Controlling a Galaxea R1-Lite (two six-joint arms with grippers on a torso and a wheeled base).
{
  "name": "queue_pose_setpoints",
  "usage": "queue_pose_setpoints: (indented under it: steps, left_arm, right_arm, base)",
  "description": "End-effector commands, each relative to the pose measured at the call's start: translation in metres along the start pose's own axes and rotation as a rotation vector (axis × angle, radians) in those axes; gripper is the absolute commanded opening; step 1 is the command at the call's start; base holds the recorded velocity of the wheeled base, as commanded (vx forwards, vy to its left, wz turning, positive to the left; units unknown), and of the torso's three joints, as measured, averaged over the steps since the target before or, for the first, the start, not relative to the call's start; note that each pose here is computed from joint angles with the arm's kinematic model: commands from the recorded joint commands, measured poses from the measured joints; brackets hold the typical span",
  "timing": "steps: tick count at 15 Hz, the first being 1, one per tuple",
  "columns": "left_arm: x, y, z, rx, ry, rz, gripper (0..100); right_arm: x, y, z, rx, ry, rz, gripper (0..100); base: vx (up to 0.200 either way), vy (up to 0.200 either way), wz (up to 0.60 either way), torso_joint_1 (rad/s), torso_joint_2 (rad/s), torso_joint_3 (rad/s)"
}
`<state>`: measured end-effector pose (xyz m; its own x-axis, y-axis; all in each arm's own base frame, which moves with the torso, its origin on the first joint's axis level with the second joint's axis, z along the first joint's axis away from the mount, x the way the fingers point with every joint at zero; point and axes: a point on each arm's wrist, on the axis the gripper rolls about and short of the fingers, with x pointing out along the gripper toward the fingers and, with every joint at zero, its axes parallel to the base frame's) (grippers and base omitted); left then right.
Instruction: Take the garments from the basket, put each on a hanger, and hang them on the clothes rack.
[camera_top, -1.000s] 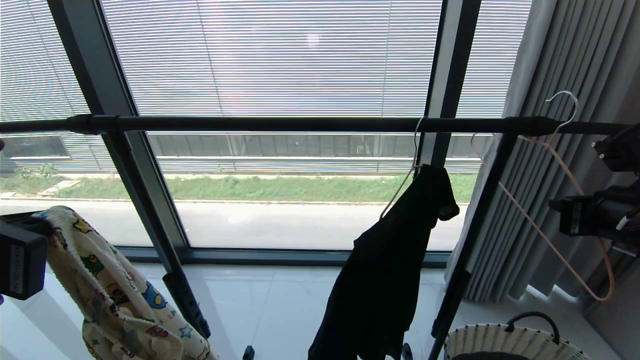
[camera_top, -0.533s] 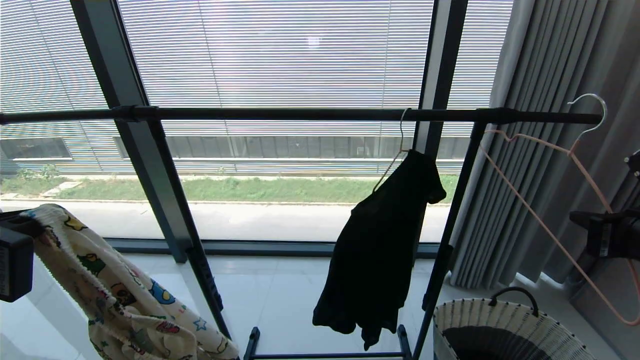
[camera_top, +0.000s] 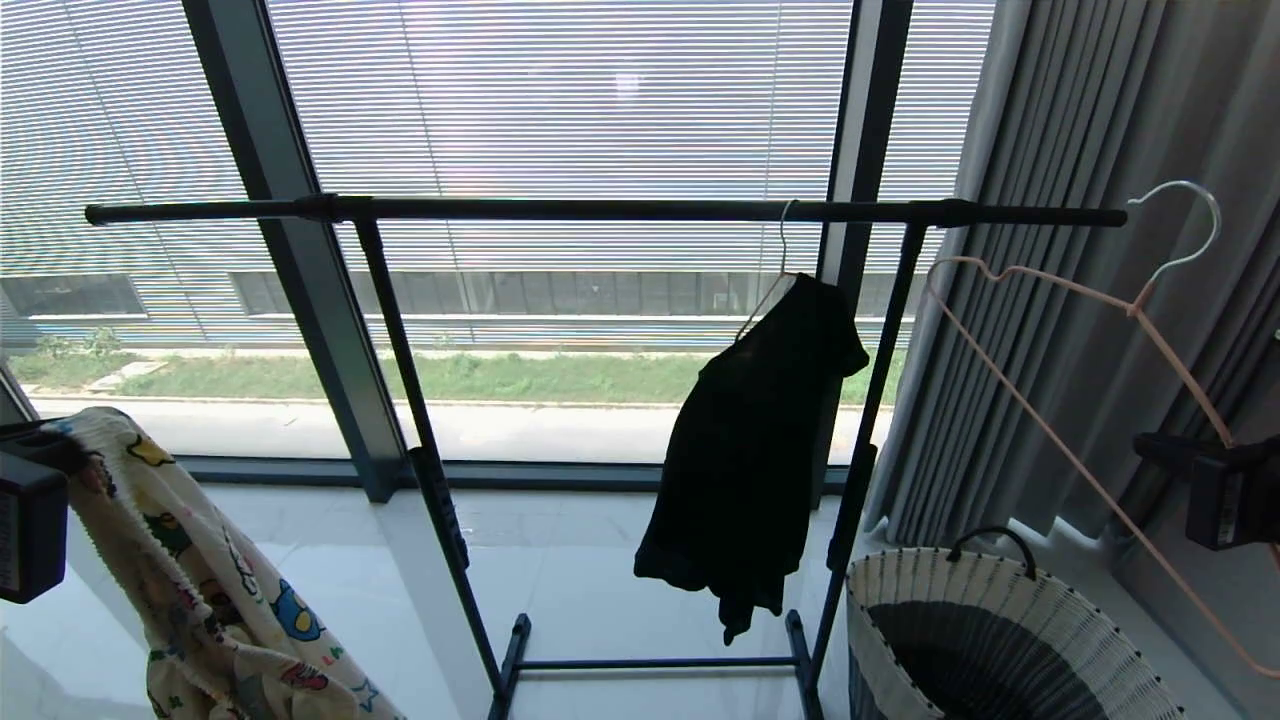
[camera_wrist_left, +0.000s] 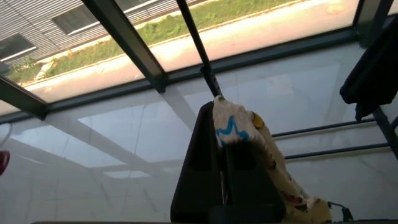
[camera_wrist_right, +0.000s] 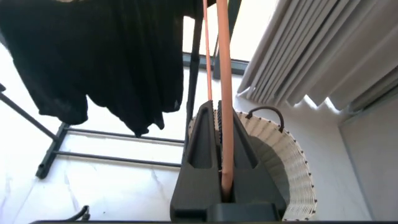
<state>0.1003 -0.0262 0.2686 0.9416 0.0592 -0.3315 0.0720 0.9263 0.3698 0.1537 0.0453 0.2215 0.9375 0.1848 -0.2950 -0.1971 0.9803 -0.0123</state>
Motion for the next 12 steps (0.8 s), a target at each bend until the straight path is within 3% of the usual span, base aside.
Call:
queue_pose_setpoints:
  steps: [1,2,7,10,12]
  left_arm:
    - [0.002,-0.001,-0.001,0.002,0.007,-0.004,0]
    - [0.001,-0.001,-0.001,0.002,0.005,-0.008,0]
    - [0.013,-0.011,0.001,0.014,0.002,-0.111,0]
    - [0.052,-0.022,0.026,-0.015,-0.062,-0.068,0]
    - [0.083,-0.030,0.043,-0.077,-0.062,-0.019,0]
  right_arm:
    - [-0.003,0.008,0.001,-0.013,-0.009,0.055,0]
    - [-0.003,0.011,0.000,-0.019,-0.007,0.071,0]
    - [-0.011,0.058,-0.005,-0.068,0.016,0.378,0]
    - [-0.023,0.088,-0.010,-0.040,0.061,0.559,0]
    - [-0.034,0.107,-0.016,-0.030,0.098,0.676,0]
  base:
    - [-0.200,0.000,0.00,-0.002,0.01,0.002]
    - [-0.200,0.000,0.00,0.007,0.00,-0.002]
    - [0.000,0.000,0.00,0.000,0.00,0.000]
    - [0.000,0.000,0.00,0.000,0.00,0.000]
    - [0.000,0.000,0.00,0.000,0.00,0.000]
